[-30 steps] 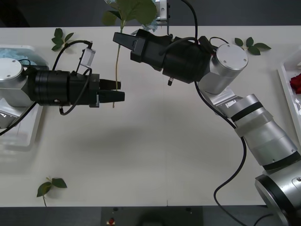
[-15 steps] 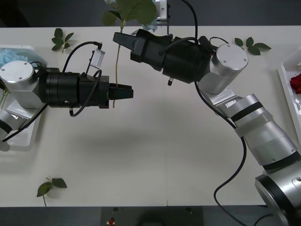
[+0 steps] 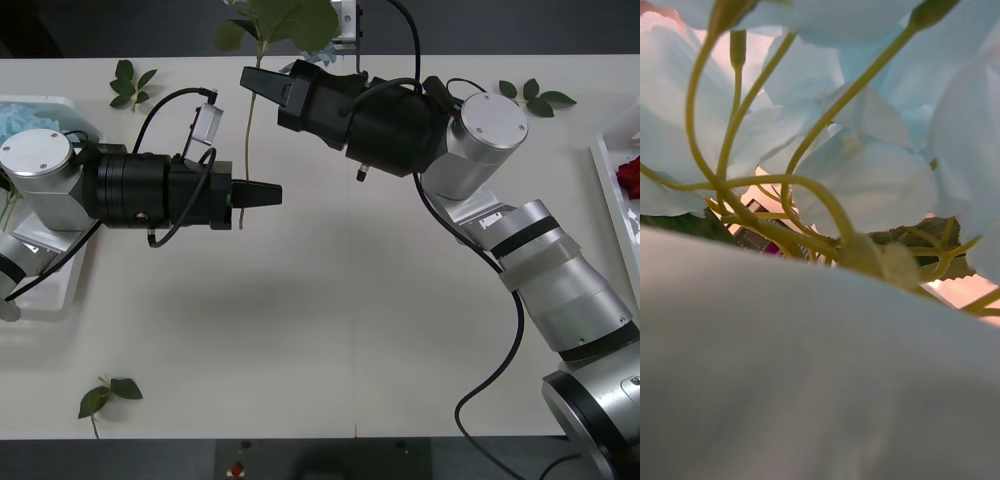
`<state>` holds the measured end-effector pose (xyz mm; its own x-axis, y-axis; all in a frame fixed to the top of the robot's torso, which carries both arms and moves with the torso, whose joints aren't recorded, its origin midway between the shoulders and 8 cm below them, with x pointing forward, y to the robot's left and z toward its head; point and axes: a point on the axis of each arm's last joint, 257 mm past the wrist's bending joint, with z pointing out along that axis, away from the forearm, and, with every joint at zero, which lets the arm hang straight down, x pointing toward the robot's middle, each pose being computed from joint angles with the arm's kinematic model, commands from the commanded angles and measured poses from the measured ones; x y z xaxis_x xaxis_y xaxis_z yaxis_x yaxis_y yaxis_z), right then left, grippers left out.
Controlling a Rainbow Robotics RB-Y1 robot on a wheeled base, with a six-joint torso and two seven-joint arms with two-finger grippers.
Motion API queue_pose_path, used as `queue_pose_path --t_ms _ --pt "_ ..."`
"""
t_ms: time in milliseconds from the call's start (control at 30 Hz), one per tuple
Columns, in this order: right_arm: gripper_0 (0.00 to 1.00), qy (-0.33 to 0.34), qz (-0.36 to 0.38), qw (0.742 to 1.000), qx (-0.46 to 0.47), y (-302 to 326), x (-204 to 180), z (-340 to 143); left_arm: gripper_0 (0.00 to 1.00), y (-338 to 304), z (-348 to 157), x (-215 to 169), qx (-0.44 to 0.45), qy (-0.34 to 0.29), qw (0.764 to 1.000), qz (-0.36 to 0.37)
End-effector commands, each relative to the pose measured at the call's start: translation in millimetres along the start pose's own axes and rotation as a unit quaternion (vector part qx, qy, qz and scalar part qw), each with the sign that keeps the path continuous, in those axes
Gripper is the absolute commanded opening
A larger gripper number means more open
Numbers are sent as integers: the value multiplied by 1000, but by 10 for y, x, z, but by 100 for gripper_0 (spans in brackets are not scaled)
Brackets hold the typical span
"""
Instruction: Put the red flowers into the right box and the blue flowers into the left box
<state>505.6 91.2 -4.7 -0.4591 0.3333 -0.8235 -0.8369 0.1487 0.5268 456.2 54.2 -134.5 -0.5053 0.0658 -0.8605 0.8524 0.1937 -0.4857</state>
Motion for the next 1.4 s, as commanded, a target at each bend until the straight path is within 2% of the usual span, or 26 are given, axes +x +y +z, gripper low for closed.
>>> queue_pose_path --t_ms 33,67,133,300,500,533,667,1067,1200,1400 --pt "24 -7 -32 999 -17 160 -203 32 0 -162 35 -264 18 -8 1000 15" --pt "39 -8 -32 999 -16 154 -212 25 0 -167 37 -266 18 -8 1000 16" --pt "58 -7 -34 999 -15 143 -213 21 0 -169 34 -273 19 -10 1000 14" --pt "73 -7 -40 999 -11 120 -229 -5 0 -175 17 -278 20 -10 1000 13" --pt "81 -9 -54 998 -8 97 -260 -29 0 -150 -106 -285 14 -6 1000 16" --pt "85 -9 -60 998 -7 90 -272 -41 0 -127 -230 -280 8 -1 1000 21" --pt "89 -7 -70 998 -4 70 -275 -62 0 -44 -558 -264 -16 18 999 39" --pt "93 19 -111 994 4 -30 -272 -259 0 189 -1897 -237 -132 75 985 85" --pt "94 44 -124 991 -4 -32 -263 -449 0 261 -2478 -208 -195 100 971 92" --pt "99 88 -140 986 -13 -51 -201 -779 0 331 -3392 -147 -304 146 938 82"
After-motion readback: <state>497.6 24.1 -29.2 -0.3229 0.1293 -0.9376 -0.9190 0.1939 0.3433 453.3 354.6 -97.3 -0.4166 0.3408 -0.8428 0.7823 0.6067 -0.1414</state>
